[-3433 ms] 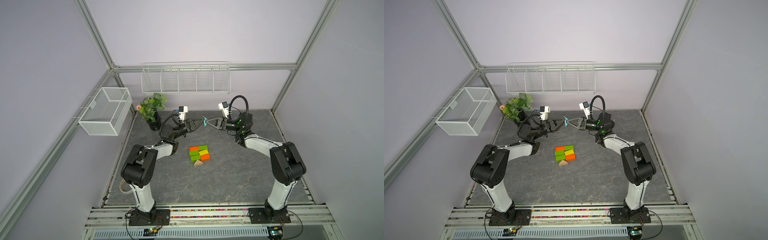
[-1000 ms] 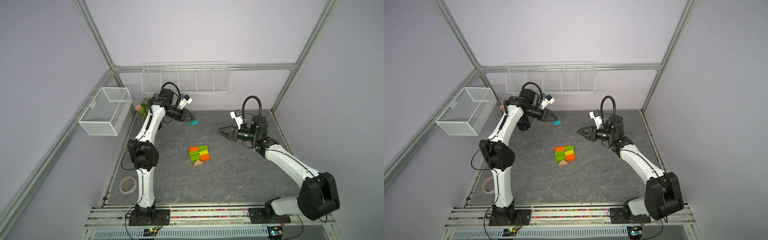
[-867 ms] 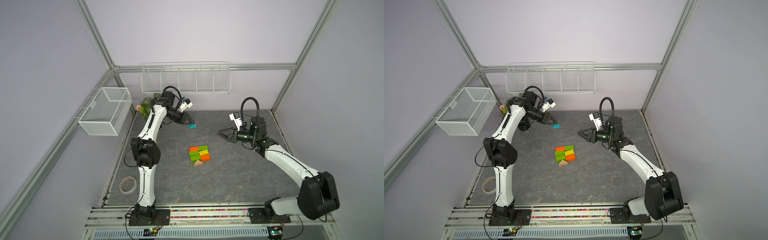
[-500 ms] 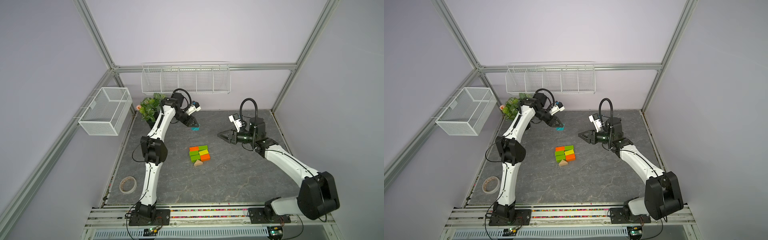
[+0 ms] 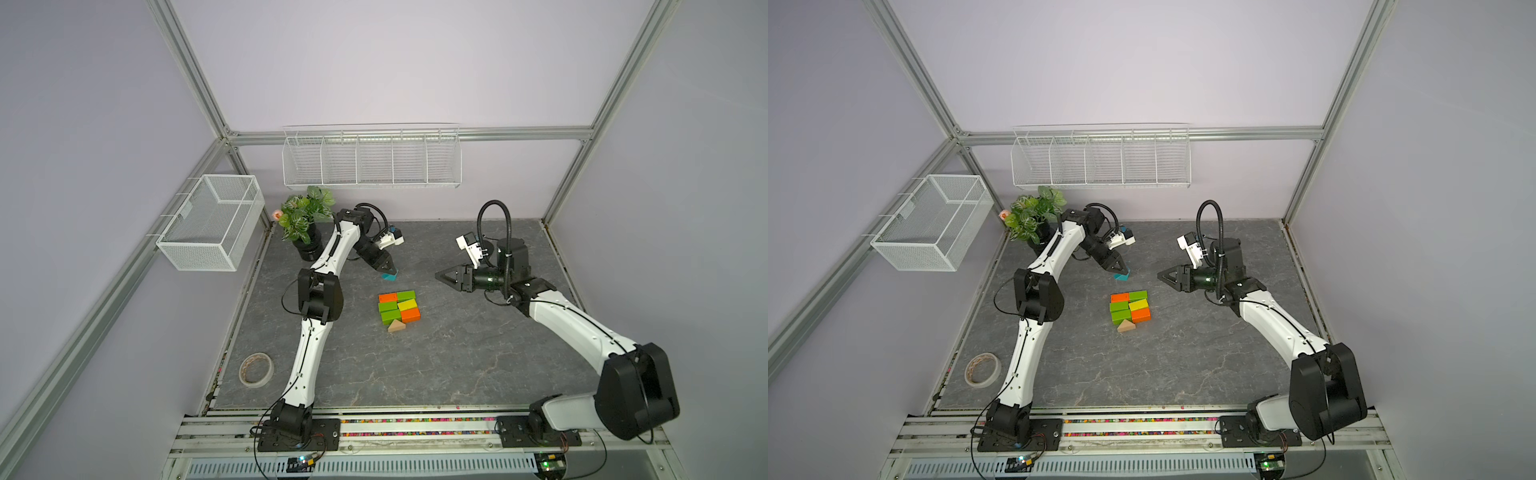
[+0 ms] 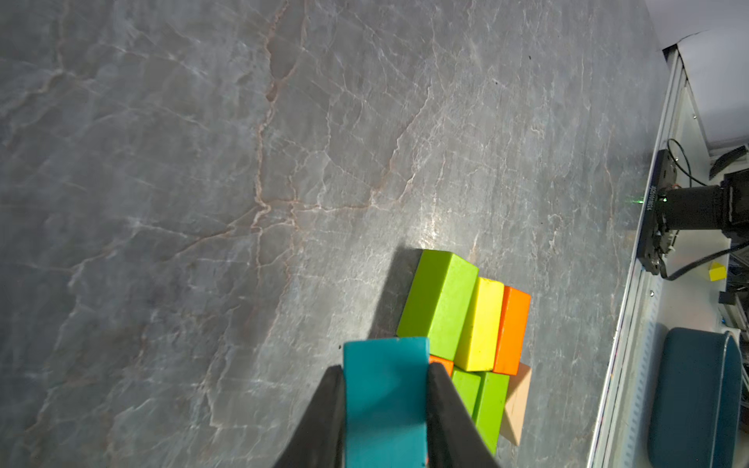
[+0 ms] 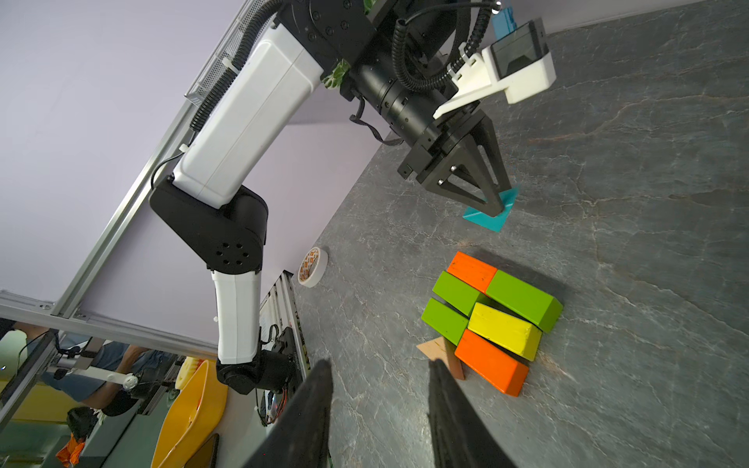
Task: Assemble a piece of candy with building blocks
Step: Assemble the building block at the center of the board.
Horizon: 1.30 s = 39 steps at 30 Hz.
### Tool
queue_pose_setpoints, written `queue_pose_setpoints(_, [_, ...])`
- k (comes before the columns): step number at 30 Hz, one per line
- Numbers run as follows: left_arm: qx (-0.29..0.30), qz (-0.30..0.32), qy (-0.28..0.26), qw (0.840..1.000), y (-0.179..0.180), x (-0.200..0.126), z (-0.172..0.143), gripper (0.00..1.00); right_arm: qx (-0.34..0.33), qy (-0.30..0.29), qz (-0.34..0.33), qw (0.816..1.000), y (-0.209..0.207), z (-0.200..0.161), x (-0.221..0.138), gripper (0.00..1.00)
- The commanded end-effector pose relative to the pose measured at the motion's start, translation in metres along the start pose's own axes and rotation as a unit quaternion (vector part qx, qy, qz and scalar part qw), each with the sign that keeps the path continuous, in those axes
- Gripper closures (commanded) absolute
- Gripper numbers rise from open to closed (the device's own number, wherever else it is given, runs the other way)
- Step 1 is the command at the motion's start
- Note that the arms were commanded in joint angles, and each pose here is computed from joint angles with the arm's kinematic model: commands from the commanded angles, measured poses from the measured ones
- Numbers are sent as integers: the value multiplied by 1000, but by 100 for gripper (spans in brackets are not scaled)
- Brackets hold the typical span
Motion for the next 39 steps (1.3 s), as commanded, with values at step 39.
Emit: queue_pose_setpoints(39, [-17,-26,50,998,7,49,-13,84,6,23,-3,1000,-10,-12,12,58])
Point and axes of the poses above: each gripper's point midway between its finger pads, its own x axis out along the fingers, its own y axis along the line the jaws close on, z = x × y, the point moved 8 cm from there along -x, back along the fingers, and after that the axes turned 10 degrees about x, right-handed, at the moved point
